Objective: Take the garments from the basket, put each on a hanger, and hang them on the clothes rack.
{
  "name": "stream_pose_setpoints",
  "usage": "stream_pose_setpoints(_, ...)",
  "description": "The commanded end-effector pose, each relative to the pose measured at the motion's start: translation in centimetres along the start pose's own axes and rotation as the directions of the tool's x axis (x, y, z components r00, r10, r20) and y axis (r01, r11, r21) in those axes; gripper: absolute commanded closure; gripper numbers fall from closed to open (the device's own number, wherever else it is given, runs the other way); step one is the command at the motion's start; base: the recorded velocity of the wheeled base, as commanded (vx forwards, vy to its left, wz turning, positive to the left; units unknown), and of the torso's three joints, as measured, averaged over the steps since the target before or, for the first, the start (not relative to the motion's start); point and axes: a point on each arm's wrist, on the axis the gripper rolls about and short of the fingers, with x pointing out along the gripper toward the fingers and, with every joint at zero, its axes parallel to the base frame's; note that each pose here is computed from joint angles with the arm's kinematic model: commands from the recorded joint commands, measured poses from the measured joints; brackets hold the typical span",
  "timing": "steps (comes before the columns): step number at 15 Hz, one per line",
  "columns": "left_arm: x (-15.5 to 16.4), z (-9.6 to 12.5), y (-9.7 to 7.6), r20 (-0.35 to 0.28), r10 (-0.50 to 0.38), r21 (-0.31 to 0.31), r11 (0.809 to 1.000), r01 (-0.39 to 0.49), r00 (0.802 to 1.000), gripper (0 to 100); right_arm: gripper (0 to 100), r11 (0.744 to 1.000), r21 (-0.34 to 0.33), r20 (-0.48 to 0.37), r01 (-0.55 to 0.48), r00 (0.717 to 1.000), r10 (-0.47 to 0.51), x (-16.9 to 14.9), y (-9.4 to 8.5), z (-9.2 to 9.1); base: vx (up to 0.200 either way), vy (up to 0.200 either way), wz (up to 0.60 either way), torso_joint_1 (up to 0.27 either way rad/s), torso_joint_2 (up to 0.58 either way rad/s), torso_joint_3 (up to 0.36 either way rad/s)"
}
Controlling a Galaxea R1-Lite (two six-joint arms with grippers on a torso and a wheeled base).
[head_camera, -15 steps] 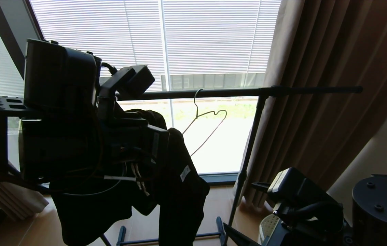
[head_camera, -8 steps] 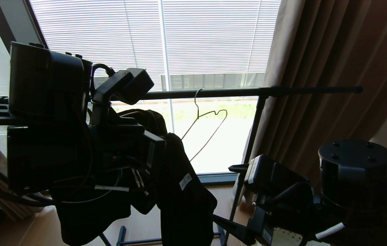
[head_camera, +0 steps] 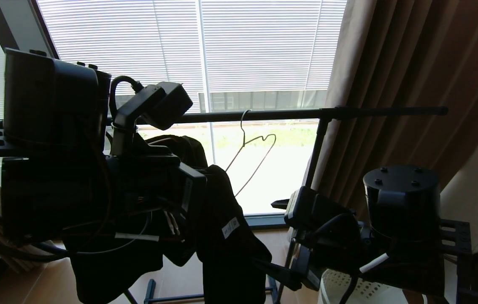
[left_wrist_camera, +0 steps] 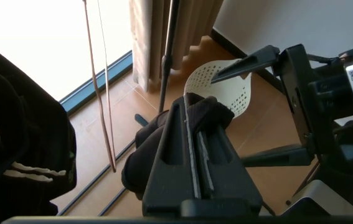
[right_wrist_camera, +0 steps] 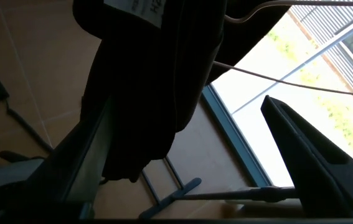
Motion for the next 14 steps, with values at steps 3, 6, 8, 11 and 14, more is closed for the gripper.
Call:
stream_pose_setpoints(3, 0.0, 0.1, -0.2, 0.002, -0.009, 0.004, 1.0, 0.009, 1.0, 100, 0, 1.0, 0.0, -0.026, -0.024, 0.999, 0.024, 1.5, 0.5, -0.4, 0.0, 0.0, 0.0, 0.0, 0.0, 0.0)
stream_pose_setpoints(6, 0.0, 0.0, -0.3, 0.0, -0.011, 0.005, 1.0, 0.011, 1.0, 100, 0, 1.0, 0.002, -0.03, -0.024, 0.999, 0.024, 2.5, 0.3, -0.2, 0.0, 0.0, 0.0, 0.0, 0.0, 0.0)
stream_pose_setpoints(8, -0.1, 0.0, -0.5, 0.002, -0.018, 0.008, 1.0, 0.018, 1.0, 100, 0, 1.0, 0.003, -0.02, -0.016, 1.0, 0.016, 3.9, -0.1, 0.3, 0.0, 0.0, 0.0, 0.0, 0.0, 0.0)
stream_pose_setpoints(11, -0.4, 0.1, -0.7, 0.009, -0.026, 0.011, 1.0, 0.026, 1.0, 100, 0, 1.0, 0.01, -0.017, 0.0, 1.0, 0.001, 4.4, -0.8, 0.4, 0.0, 0.0, 0.0, 0.0, 0.0, 0.0)
stream_pose_setpoints(14, -0.5, 0.1, -0.8, 0.013, -0.026, 0.012, 1.0, 0.026, 1.0, 100, 0, 1.0, 0.018, -0.031, 0.003, 1.0, -0.003, 4.6, -0.9, 0.0, 0.0, 0.0, 0.0, 0.0, 0.0, 0.0)
